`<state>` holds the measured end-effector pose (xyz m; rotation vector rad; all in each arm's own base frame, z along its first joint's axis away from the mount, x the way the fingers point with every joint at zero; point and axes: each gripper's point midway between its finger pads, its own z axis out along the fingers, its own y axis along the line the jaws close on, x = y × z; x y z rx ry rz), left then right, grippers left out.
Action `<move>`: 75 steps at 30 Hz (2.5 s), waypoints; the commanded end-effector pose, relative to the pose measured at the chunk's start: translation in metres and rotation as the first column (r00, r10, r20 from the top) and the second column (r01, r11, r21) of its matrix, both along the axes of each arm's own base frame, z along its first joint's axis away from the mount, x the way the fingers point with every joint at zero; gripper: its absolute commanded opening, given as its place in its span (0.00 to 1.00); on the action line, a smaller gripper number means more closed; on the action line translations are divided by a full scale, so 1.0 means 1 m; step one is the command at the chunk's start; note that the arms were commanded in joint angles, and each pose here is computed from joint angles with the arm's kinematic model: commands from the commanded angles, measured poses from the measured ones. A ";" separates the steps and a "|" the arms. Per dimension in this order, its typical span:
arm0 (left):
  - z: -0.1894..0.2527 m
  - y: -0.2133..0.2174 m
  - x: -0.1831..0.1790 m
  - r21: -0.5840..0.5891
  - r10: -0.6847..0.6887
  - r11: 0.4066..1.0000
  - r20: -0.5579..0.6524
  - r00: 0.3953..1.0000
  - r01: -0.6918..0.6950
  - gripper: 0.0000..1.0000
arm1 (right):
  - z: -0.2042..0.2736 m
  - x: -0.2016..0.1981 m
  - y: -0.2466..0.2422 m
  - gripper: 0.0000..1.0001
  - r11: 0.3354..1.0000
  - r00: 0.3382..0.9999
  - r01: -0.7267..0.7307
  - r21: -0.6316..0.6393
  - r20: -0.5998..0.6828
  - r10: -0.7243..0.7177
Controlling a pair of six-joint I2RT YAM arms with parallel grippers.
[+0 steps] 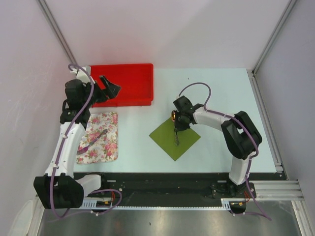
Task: Place the utensils on the paper napkin and roll it up
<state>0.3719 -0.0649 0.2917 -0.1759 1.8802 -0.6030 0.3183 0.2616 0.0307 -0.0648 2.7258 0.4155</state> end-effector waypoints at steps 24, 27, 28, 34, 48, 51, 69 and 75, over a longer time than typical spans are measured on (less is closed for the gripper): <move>0.003 0.010 0.004 -0.047 0.027 0.999 0.018 0.999 -0.026 1.00 | -0.006 0.019 -0.005 0.26 0.998 0.998 0.064 -0.016 0.015 -0.063; 0.000 0.015 0.002 -0.034 0.035 0.999 0.013 0.999 -0.035 1.00 | -0.001 0.016 -0.005 0.30 0.998 0.998 0.056 -0.007 0.027 -0.055; 0.000 0.017 0.001 -0.026 0.041 0.999 0.008 0.999 -0.041 1.00 | 0.001 0.016 -0.004 0.31 0.998 0.998 0.056 -0.004 0.035 -0.055; -0.005 0.046 -0.015 0.089 0.071 0.994 -0.041 0.997 -0.067 1.00 | 0.036 0.019 0.000 0.51 0.999 0.993 0.030 0.042 0.115 -0.034; -0.070 0.118 -0.102 0.517 -0.187 0.757 -0.414 0.891 0.399 1.00 | 0.147 0.028 0.007 1.00 0.961 0.906 -0.241 0.138 0.388 0.172; -0.103 0.125 -0.112 0.523 -0.271 0.654 -0.514 0.814 0.547 0.95 | 0.156 0.022 0.012 1.00 0.933 0.893 -0.309 0.187 0.395 0.216; -0.262 0.156 -0.077 0.546 -0.318 0.384 -0.679 0.662 0.745 0.62 | 0.142 0.010 0.021 1.00 0.848 0.904 -0.398 0.350 0.309 0.297; -0.285 0.157 -0.083 0.533 -0.298 0.355 -0.715 0.633 0.768 0.55 | 0.135 0.015 0.022 1.00 0.836 0.924 -0.370 0.405 0.256 0.285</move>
